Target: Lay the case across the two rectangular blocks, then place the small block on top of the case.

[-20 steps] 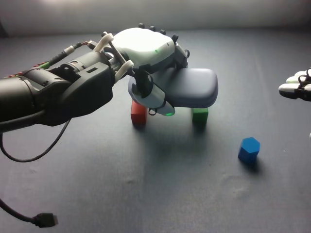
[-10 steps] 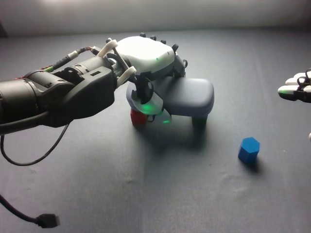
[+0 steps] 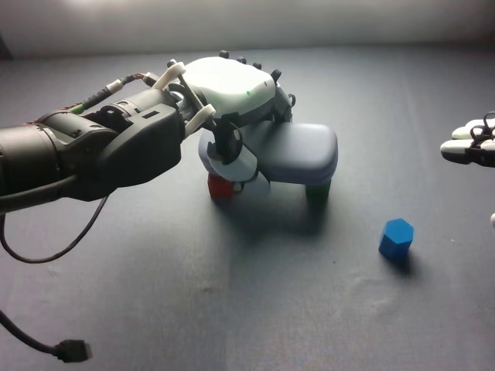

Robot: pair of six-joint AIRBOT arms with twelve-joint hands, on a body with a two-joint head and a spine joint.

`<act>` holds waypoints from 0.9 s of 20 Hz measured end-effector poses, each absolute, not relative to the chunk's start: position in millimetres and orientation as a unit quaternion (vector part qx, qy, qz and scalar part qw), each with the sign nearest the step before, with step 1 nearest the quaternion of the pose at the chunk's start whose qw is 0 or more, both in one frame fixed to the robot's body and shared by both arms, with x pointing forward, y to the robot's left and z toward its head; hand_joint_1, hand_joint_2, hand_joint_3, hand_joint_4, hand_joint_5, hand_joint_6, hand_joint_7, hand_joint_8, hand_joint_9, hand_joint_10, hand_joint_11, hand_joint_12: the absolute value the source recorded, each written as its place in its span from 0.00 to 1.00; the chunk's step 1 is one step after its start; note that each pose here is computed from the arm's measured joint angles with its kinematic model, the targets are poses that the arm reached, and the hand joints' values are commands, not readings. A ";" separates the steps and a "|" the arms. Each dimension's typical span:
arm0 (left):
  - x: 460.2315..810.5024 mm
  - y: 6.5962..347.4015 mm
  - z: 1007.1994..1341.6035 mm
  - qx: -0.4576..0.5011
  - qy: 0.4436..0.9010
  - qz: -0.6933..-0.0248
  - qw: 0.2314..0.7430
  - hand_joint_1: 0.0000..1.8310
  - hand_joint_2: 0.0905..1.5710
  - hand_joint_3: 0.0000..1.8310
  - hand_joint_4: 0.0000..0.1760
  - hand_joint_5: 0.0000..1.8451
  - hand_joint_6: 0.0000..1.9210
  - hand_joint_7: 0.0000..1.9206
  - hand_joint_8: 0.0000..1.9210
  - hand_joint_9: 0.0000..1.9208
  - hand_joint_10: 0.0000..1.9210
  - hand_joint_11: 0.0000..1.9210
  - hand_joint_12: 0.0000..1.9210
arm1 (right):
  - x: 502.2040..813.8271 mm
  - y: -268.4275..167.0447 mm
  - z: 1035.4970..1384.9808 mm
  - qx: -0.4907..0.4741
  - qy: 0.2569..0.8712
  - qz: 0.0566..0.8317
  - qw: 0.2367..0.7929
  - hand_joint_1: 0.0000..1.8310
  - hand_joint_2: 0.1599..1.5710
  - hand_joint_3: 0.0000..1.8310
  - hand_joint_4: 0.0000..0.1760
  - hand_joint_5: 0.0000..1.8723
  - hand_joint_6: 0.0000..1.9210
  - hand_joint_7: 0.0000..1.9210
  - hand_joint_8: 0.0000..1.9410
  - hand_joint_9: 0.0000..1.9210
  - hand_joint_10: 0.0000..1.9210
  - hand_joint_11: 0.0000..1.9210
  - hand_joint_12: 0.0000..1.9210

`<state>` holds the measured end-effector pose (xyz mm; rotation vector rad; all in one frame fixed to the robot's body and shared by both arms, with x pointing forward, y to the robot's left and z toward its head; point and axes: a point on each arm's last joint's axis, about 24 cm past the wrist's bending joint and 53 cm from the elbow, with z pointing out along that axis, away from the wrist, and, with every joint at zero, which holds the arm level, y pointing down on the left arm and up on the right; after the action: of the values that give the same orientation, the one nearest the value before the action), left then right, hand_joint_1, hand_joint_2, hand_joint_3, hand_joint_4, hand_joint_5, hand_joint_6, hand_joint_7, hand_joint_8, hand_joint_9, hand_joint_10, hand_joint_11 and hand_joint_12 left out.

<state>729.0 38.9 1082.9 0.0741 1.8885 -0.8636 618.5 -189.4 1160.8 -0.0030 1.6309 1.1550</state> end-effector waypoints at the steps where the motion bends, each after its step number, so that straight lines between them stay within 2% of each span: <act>1: 729.0 38.9 1082.8 0.031 0.783 -0.358 0.507 0.64 0.67 0.00 0.00 0.56 0.45 0.53 0.03 0.54 0.01 0.36 0.34 | 618.5 -189.5 1160.7 -0.001 0.686 0.486 0.541 0.21 0.85 0.00 0.00 0.18 0.00 0.14 0.00 0.15 0.00 0.13 0.15; 4: 729.0 39.2 1082.6 0.031 0.784 -0.358 0.507 0.64 0.67 0.00 0.00 0.57 0.45 0.52 0.01 0.52 0.00 0.33 0.33 | 618.5 -189.5 1160.7 -0.001 0.686 0.486 0.541 0.21 0.85 0.00 0.00 0.18 0.00 0.14 0.00 0.16 0.00 0.13 0.16; 5: 728.9 39.0 1082.6 0.031 0.784 -0.358 0.507 0.65 0.62 0.00 0.00 0.50 0.17 0.52 0.01 0.52 0.00 0.33 0.35 | 618.5 -189.5 1160.8 -0.001 0.686 0.486 0.541 0.21 0.85 0.00 0.00 0.18 0.00 0.15 0.00 0.16 0.00 0.14 0.16; 6: 728.9 39.0 1082.5 0.031 0.784 -0.358 0.507 0.64 0.60 0.00 0.00 0.50 0.05 0.52 0.00 0.51 0.00 0.31 0.40 | 618.6 -189.5 1160.8 -0.001 0.686 0.486 0.541 0.22 0.85 0.00 0.00 0.18 0.00 0.15 0.00 0.16 0.00 0.13 0.16; 7: 728.8 39.0 1081.9 0.031 0.784 -0.357 0.506 0.63 0.58 0.00 0.00 0.48 0.00 0.47 0.00 0.47 0.00 0.22 0.46 | 618.5 -189.5 1160.8 -0.001 0.686 0.486 0.541 0.21 0.86 0.00 0.00 0.19 0.00 0.16 0.00 0.17 0.00 0.14 0.16; 10: 728.7 39.2 1081.6 0.031 0.785 -0.357 0.505 0.62 0.57 0.00 0.00 0.46 0.00 0.44 0.00 0.44 0.00 0.19 0.51 | 618.5 -189.5 1160.8 -0.001 0.686 0.486 0.541 0.21 0.85 0.00 0.00 0.19 0.00 0.16 0.00 0.17 0.00 0.14 0.16; 12: 728.8 39.2 1081.7 0.031 0.785 -0.357 0.506 0.61 0.57 0.00 0.00 0.46 0.00 0.40 0.00 0.40 0.00 0.16 0.50 | 618.5 -189.5 1160.8 -0.001 0.686 0.486 0.541 0.22 0.85 0.00 0.00 0.19 0.00 0.15 0.00 0.16 0.00 0.13 0.16; 13: 728.7 39.2 1081.6 0.031 0.785 -0.357 0.505 0.62 0.57 0.00 0.00 0.45 0.00 0.39 0.00 0.39 0.00 0.15 0.50 | 618.5 -189.5 1160.8 -0.001 0.686 0.486 0.541 0.22 0.85 0.00 0.04 0.18 0.00 0.15 0.00 0.16 0.00 0.12 0.16; 15: 728.7 39.2 1081.6 0.031 0.785 -0.357 0.505 0.62 0.56 0.00 0.00 0.41 0.00 0.36 0.00 0.37 0.00 0.16 0.45 | 618.5 -189.5 1160.8 -0.001 0.686 0.486 0.541 0.20 0.85 0.00 0.00 0.18 0.00 0.15 0.00 0.16 0.00 0.13 0.17; 18: 728.9 39.2 1082.1 0.031 0.784 -0.357 0.506 0.60 0.55 0.00 0.00 0.35 0.00 0.34 0.00 0.35 0.00 0.17 0.45 | 618.5 -189.5 1160.8 -0.001 0.686 0.486 0.541 0.22 0.85 0.00 0.00 0.19 0.00 0.16 0.00 0.16 0.00 0.12 0.17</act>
<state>728.9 39.2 1082.1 0.0751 1.8921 -0.8614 618.5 -189.5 1160.8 -0.0026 1.6308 1.1549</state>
